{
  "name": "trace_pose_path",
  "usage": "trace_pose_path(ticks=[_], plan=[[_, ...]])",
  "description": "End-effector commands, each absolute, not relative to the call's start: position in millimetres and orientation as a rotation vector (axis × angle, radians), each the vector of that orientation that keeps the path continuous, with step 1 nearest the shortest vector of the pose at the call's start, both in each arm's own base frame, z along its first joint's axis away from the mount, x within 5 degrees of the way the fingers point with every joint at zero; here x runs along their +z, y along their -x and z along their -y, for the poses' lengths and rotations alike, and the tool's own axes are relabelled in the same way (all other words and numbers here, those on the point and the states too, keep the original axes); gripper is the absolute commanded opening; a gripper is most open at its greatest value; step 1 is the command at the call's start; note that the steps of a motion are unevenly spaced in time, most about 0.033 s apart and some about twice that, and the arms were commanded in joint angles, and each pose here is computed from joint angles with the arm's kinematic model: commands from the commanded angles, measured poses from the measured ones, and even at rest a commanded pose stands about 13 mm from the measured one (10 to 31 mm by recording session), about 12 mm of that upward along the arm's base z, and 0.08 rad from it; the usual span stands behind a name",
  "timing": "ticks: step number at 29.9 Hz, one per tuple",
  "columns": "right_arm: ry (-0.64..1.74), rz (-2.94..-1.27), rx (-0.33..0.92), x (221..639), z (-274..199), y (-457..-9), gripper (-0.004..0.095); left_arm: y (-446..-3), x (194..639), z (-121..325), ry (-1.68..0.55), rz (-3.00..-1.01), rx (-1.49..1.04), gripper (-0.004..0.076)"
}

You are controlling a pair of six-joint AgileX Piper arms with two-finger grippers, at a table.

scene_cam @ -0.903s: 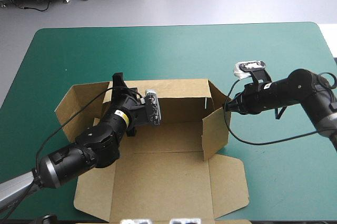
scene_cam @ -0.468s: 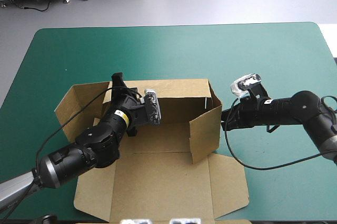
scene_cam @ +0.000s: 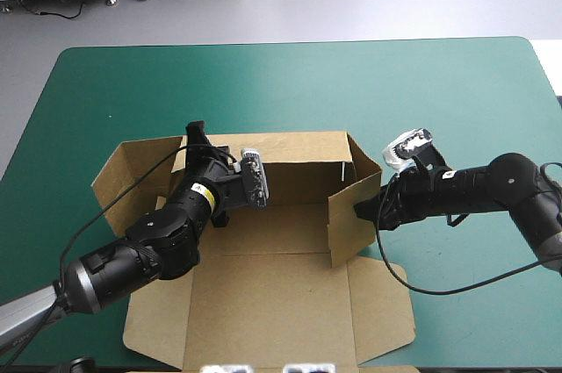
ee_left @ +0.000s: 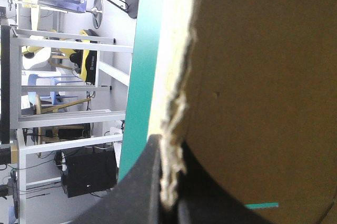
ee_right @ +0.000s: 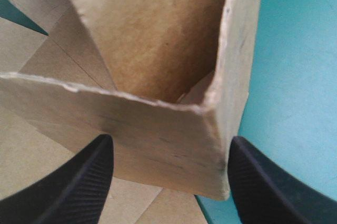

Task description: Fold the box

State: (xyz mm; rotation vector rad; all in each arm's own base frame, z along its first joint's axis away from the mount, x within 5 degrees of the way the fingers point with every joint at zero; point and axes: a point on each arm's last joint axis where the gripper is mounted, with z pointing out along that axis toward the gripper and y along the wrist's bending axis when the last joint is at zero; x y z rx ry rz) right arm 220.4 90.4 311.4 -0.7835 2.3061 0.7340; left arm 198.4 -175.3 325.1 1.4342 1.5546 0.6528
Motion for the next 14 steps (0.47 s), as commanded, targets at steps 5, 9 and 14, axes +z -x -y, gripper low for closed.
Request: trace_pose_path(ticks=[5, 9, 14], plan=[[0.743, -2.186, 0.735, 328.1, -91.2, -222.6, 0.0642, -196.0, 340.8, 175.7, -1.376, -1.519, 0.614, -0.0006], [0.743, -2.182, 0.764, 325.2, -92.5, -221.2, 0.0635, -196.0, 340.8, 175.7, -1.376, -1.519, 0.614, -0.0006], [0.780, -2.166, 0.769, 325.3, -101.5, -218.6, 0.0590, -196.0, 340.8, 175.7, -1.376, -1.519, 0.614, -0.0006]])
